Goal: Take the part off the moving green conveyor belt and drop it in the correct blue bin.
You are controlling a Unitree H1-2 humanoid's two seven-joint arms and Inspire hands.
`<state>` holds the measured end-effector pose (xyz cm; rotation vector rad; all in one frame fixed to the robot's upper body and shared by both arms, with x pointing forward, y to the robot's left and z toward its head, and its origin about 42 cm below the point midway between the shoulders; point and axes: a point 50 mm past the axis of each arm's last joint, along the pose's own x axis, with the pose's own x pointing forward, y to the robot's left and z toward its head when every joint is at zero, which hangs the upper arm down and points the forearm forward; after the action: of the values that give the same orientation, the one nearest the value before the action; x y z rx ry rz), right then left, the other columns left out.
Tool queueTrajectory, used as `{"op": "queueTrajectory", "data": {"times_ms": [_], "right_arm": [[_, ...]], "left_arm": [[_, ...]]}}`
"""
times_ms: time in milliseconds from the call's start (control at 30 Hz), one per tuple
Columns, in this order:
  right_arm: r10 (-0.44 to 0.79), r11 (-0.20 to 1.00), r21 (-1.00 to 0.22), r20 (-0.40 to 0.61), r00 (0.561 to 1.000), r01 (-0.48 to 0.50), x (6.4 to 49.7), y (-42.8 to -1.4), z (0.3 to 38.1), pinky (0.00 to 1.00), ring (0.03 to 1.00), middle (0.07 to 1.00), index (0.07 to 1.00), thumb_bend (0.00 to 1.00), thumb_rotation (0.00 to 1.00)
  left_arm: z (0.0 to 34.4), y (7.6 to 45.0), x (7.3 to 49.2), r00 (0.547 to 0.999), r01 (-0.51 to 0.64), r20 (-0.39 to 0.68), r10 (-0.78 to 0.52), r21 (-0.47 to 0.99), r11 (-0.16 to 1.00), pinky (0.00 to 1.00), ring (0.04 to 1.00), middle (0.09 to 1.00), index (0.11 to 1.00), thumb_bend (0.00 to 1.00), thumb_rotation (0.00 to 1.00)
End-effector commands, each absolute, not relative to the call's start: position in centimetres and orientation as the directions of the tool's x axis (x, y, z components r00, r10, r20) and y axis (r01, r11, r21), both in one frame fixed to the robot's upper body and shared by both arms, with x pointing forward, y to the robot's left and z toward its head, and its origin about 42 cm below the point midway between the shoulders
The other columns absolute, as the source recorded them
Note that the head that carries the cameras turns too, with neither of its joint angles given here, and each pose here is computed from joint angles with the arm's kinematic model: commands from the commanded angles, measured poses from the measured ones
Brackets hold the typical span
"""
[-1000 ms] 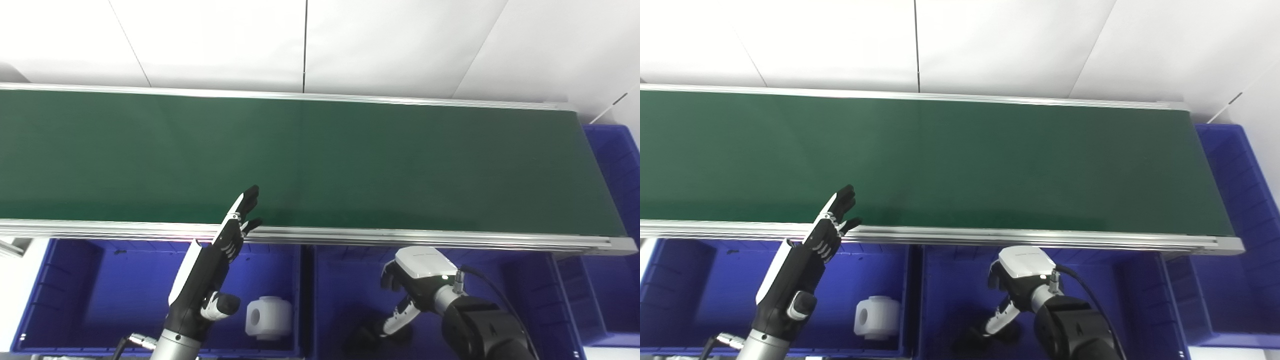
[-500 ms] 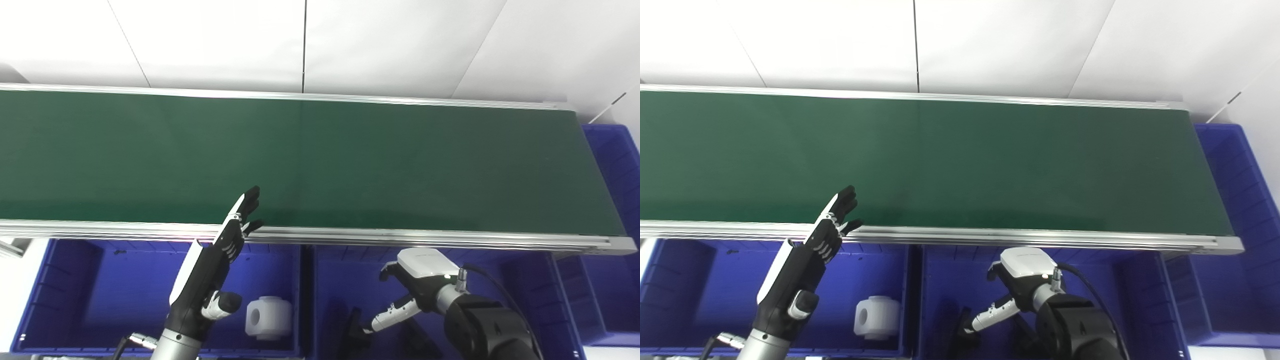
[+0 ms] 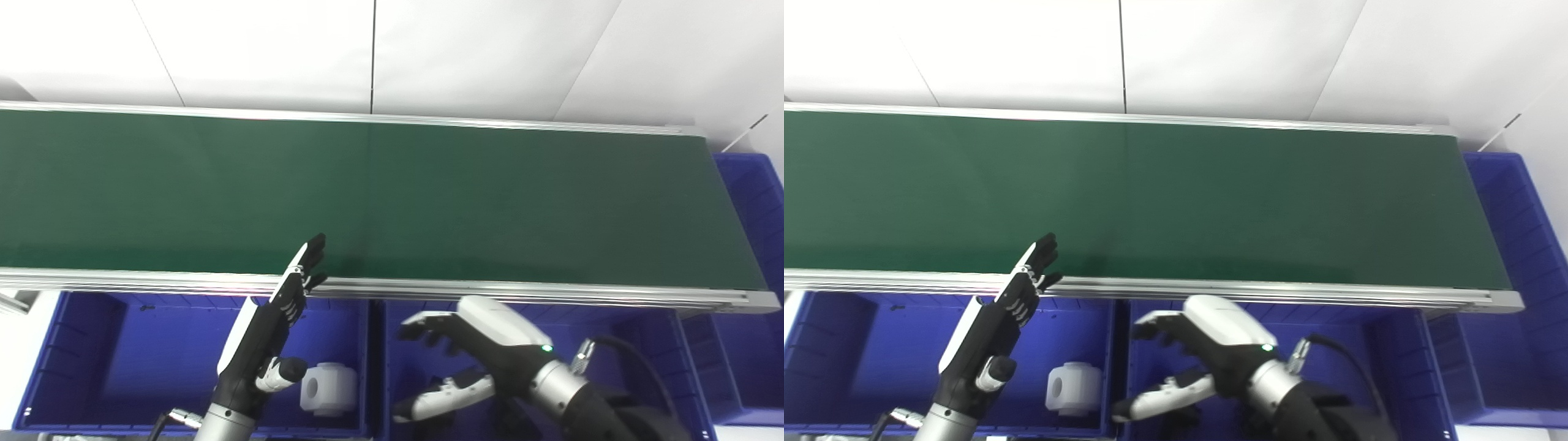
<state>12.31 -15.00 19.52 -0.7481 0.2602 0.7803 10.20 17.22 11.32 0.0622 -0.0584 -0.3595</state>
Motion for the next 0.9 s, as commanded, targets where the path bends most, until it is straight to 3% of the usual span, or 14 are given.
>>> {"op": "queueTrajectory", "data": {"times_ms": [0,33,67,267,433,633,800,867], "right_arm": [[0.533,0.565,-0.490,-0.397,0.747,-0.664,12.1,-14.6,19.6,0.58,0.685,0.741,0.740,0.77,0.87],[0.519,0.621,-0.464,-0.361,0.775,-0.632,12.1,-14.6,18.7,0.57,0.669,0.729,0.734,0.77,0.94],[0.505,0.660,-0.444,-0.335,0.795,-0.606,12.1,-14.5,18.1,0.55,0.656,0.714,0.727,0.76,0.95],[0.379,0.874,-0.297,-0.075,0.922,-0.384,12.3,-14.9,13.3,0.60,0.692,0.749,0.751,0.73,0.91],[0.313,0.904,-0.300,-0.017,0.949,-0.304,11.9,-14.2,10.8,0.63,0.731,0.779,0.749,0.69,0.91],[0.241,0.915,-0.347,0.055,0.969,-0.208,11.6,-13.2,9.3,0.75,0.825,0.859,0.816,0.67,0.96],[0.182,0.943,-0.301,0.109,0.977,-0.142,11.1,-13.4,9.0,0.83,0.884,0.905,0.862,0.67,0.95],[0.178,0.947,-0.292,0.135,0.975,-0.133,10.7,-13.6,8.7,0.81,0.886,0.914,0.867,0.66,0.94]], "left_arm": [[11.9,16.9,10.2,0.928,0.350,0.106,-0.357,0.074,0.934,0.92,0.993,1.000,1.000,0.95,0.93],[11.8,16.9,10.2,0.928,0.351,0.103,-0.357,0.074,0.934,0.92,0.994,1.000,1.000,0.95,0.93],[11.6,16.9,10.1,0.929,0.351,0.101,-0.357,0.074,0.934,0.92,0.997,1.000,1.000,0.96,0.93],[11.2,17.4,9.8,0.929,0.350,0.094,-0.358,0.086,0.933,0.91,0.994,1.000,1.000,0.95,0.94],[10.9,18.0,9.6,0.926,0.360,0.090,-0.367,0.091,0.929,0.93,1.000,1.000,1.000,0.96,0.94],[10.5,18.5,9.4,0.932,0.352,0.070,-0.357,0.073,0.933,0.95,1.000,1.000,1.000,0.98,0.94],[10.7,18.3,9.3,0.930,0.355,0.071,-0.360,0.079,0.932,0.94,0.996,1.000,1.000,0.99,0.95],[10.5,18.3,9.2,0.929,0.359,0.070,-0.364,0.076,0.930,0.94,0.999,1.000,1.000,0.97,0.94]]}}
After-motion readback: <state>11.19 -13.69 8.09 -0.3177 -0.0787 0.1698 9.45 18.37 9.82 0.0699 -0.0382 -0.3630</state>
